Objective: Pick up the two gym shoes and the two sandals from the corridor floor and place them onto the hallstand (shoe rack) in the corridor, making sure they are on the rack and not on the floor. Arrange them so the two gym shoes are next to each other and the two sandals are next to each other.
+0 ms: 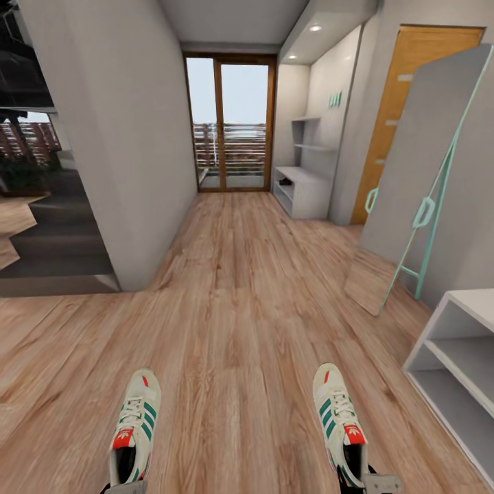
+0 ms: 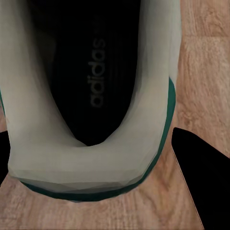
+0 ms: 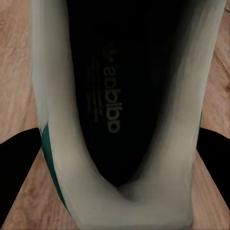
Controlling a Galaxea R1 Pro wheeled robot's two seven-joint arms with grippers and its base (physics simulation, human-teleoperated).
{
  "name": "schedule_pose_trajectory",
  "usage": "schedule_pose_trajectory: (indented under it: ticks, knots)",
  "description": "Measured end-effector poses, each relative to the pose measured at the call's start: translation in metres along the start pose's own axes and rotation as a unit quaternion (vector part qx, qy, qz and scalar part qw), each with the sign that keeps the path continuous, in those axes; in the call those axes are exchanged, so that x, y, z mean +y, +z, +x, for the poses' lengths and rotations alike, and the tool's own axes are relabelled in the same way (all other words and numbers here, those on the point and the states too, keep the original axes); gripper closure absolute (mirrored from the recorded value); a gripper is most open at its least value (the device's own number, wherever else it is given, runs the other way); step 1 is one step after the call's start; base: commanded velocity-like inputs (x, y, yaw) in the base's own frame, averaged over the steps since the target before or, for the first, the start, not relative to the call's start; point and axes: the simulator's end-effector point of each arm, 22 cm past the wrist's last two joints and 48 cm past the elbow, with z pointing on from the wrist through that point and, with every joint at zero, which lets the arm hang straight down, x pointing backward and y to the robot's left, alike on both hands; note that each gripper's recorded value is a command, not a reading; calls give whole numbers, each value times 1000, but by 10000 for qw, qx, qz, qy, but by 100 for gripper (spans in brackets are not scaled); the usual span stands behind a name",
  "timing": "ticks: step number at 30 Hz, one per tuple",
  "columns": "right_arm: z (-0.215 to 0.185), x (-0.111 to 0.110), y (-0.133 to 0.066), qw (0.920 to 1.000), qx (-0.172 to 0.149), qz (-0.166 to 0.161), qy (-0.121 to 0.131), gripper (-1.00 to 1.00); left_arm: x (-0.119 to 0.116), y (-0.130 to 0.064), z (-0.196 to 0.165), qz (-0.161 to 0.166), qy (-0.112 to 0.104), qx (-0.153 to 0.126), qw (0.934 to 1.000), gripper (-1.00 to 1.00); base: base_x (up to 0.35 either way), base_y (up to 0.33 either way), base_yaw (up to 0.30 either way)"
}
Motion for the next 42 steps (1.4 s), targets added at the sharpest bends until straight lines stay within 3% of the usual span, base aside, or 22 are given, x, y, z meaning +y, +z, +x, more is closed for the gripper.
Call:
schedule_pose_trajectory:
  ticks: [42]
  knots:
    - [0, -2, 0, 10000, 4, 20, 4, 100, 1, 0, 0, -10, -1, -1, 10000, 100, 338, 0, 0]
